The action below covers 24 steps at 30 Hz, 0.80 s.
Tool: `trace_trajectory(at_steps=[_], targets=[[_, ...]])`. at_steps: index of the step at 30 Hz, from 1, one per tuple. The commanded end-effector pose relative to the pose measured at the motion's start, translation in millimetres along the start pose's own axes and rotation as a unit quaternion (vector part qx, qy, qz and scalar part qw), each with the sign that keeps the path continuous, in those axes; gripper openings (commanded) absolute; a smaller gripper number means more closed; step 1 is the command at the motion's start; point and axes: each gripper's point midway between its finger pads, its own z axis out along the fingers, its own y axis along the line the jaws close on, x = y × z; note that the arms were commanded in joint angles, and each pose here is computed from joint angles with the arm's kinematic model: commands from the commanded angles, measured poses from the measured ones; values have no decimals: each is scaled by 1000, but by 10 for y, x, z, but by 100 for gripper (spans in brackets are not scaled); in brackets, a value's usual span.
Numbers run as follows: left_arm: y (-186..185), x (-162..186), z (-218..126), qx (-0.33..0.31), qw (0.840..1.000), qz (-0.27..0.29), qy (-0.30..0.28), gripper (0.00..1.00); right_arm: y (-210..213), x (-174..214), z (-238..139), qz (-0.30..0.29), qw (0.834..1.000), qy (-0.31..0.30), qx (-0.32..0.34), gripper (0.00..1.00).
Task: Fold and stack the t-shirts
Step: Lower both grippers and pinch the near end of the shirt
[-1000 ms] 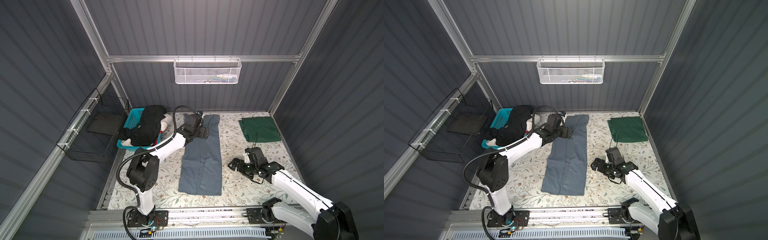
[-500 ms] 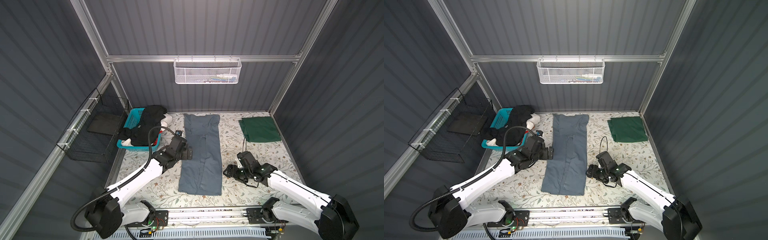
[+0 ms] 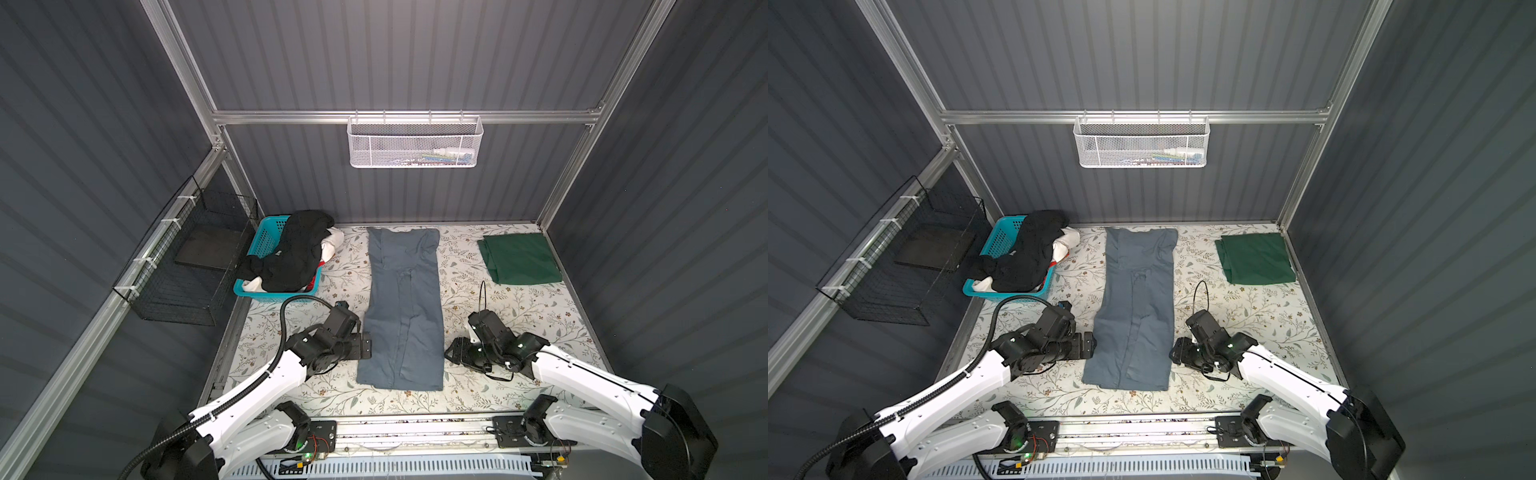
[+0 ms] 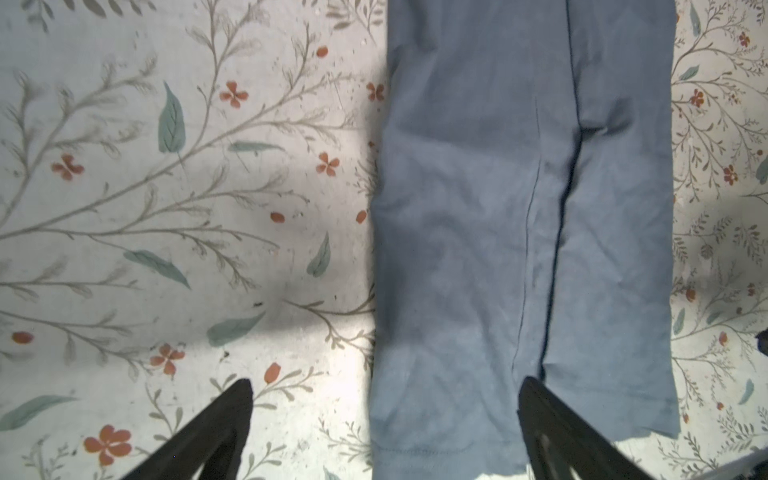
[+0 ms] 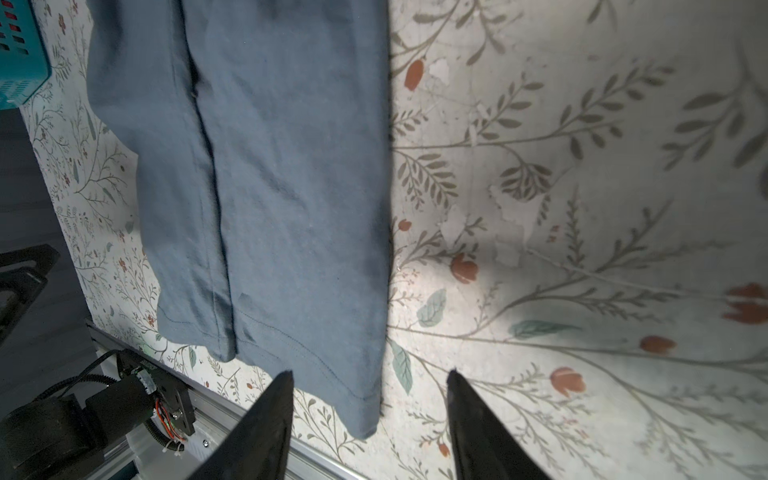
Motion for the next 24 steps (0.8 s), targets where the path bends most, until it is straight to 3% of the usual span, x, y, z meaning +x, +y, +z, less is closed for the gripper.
trace_trajectory(at_steps=[1, 8, 15, 24], targets=[[8, 243, 19, 23, 999, -31, 35, 97, 7, 22, 67, -2, 1000, -1, -3, 58], [-115, 462, 132, 80, 994, -58, 56, 82, 21, 123, 199, -12, 1000, 21, -3, 52], [-203, 668, 246, 96, 989, -64, 97, 79, 31, 196, 291, -20, 999, 38, 2, 49], [31, 817, 203, 63, 990, -83, 91, 74, 75, 390, 368, -42, 997, 68, -1, 48]])
